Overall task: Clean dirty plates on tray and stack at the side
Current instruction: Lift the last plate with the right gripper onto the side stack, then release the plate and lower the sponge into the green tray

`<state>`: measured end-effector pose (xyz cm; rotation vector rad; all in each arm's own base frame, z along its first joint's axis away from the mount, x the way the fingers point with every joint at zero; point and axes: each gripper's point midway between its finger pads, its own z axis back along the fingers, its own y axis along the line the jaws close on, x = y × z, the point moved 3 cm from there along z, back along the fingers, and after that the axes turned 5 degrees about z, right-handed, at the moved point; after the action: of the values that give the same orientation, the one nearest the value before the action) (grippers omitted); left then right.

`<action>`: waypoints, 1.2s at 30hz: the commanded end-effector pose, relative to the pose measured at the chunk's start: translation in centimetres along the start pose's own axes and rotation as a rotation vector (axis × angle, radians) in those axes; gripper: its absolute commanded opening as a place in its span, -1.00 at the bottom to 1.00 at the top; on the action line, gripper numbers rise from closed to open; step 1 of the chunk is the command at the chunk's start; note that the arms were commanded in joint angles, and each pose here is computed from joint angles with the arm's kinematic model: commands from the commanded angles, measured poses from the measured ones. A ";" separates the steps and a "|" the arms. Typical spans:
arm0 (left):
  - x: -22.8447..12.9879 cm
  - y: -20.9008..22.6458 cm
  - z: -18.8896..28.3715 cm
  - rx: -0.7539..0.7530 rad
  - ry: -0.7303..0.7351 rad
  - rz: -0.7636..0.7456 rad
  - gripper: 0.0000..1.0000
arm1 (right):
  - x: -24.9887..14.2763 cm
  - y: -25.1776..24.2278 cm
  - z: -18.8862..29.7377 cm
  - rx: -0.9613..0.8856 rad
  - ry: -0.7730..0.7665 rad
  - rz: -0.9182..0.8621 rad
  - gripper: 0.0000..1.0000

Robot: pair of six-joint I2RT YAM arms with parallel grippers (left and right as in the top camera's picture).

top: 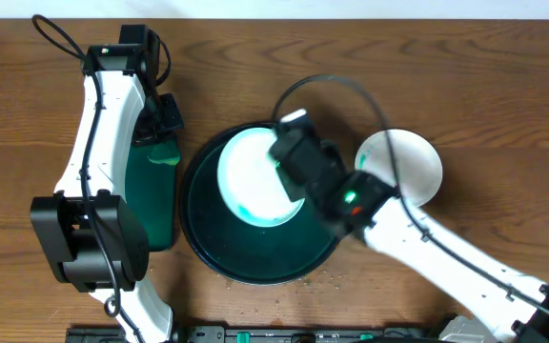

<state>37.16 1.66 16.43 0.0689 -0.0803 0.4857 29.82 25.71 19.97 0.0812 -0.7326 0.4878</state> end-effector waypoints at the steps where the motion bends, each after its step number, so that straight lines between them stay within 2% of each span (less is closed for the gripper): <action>1: 0.5 0.1 1.0 -0.006 -0.032 -0.018 -0.85 | 1.5 -0.2 1.8 0.345 0.016 -0.184 -0.98; 4: 0.5 0.2 1.0 -0.005 -0.030 -0.029 -0.85 | 1.7 -4.8 2.3 0.343 0.020 -0.333 -0.98; 7: 0.5 0.2 1.0 -0.005 -0.030 -0.029 -0.86 | -0.1 -11.8 2.6 0.224 0.058 -0.510 -0.98; 8: 0.5 0.2 1.0 -0.005 -0.030 -0.029 -0.86 | -0.4 -12.4 2.6 0.209 0.065 -0.526 -0.98; 15: 0.5 0.2 1.0 -0.005 -0.030 -0.029 -0.85 | -8.9 -22.8 1.5 -0.161 0.260 -0.755 -0.97; 22: 0.5 0.2 1.0 -0.003 -0.030 -0.029 -0.85 | -15.4 -25.5 -1.6 -0.266 0.357 -0.846 -0.98; 27: 0.7 0.7 1.0 0.030 -0.046 -0.029 -0.86 | -16.8 -25.9 -3.2 -0.274 0.361 -0.859 -0.98; 30: 0.8 0.8 1.0 0.036 -0.050 -0.028 -0.85 | -16.4 -26.2 -3.6 -0.268 0.336 -0.839 -0.73; 33: 0.8 1.0 1.0 0.050 -0.053 -0.035 -0.86 | -15.5 -25.8 -3.9 -0.211 0.314 -0.793 -0.26; 36: 0.7 1.4 0.6 0.058 -0.040 -0.044 -0.86 | -14.3 -24.7 -3.8 -0.124 0.303 -0.737 0.04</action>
<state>37.09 2.23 16.48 0.1095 -0.0848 0.4544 33.63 -2.43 9.11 0.0786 -0.3765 -0.3421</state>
